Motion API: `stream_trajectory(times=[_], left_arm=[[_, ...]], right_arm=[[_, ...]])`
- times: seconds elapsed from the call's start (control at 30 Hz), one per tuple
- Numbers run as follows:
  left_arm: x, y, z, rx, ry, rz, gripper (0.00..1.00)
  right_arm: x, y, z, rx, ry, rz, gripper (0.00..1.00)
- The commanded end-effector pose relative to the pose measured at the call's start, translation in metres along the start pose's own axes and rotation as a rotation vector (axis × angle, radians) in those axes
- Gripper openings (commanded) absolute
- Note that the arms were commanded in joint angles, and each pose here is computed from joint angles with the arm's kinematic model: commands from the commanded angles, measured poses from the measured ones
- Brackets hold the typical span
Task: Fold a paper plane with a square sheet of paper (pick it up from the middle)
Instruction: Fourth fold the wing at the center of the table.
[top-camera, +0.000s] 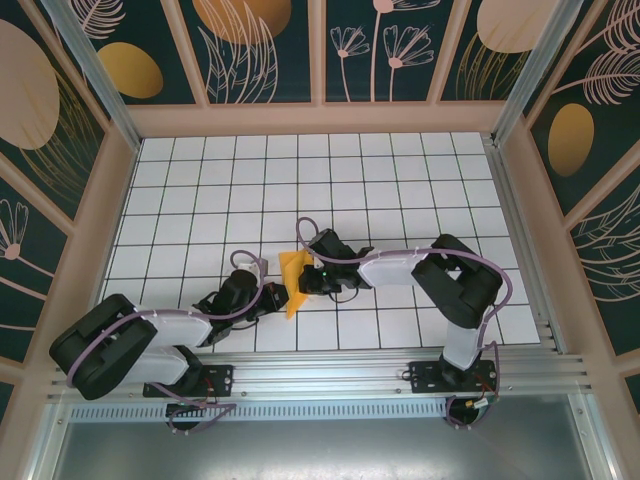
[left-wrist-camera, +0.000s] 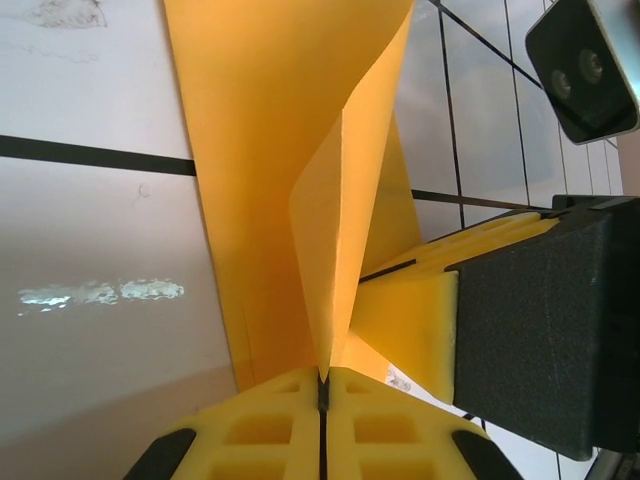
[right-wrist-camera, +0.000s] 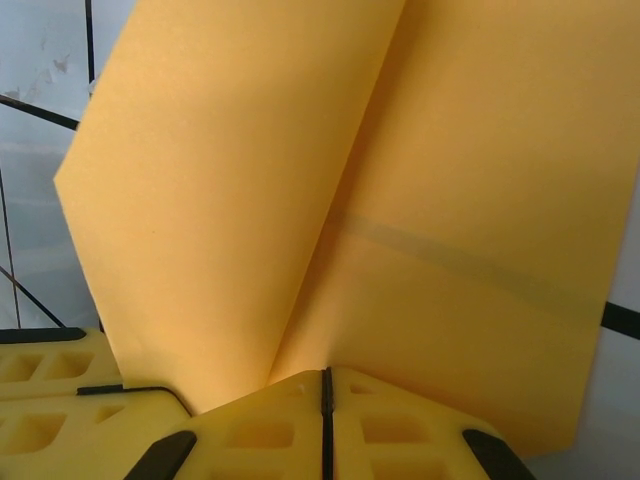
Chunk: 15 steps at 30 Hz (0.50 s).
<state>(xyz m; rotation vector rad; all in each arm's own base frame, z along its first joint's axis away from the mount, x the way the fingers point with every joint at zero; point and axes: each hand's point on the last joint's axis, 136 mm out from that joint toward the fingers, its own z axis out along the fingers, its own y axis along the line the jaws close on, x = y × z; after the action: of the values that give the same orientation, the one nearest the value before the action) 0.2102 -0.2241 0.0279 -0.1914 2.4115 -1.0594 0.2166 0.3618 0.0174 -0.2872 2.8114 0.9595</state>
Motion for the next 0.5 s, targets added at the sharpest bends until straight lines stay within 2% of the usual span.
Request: stream_trajectory(times=[0.0, 0.47], left_arm=[[-0.001, 0.006, 0.002, -0.029, 0.004, 0.012, 0.08], [0.006, 0.015, 0.009, -0.043, 0.024, 0.018, 0.07]], right_arm=[[0.003, -0.017, 0.002, 0.064, 0.027, 0.006, 0.11], [-0.015, 0.018, -0.015, -0.05, -0.039, 0.014, 0.12]])
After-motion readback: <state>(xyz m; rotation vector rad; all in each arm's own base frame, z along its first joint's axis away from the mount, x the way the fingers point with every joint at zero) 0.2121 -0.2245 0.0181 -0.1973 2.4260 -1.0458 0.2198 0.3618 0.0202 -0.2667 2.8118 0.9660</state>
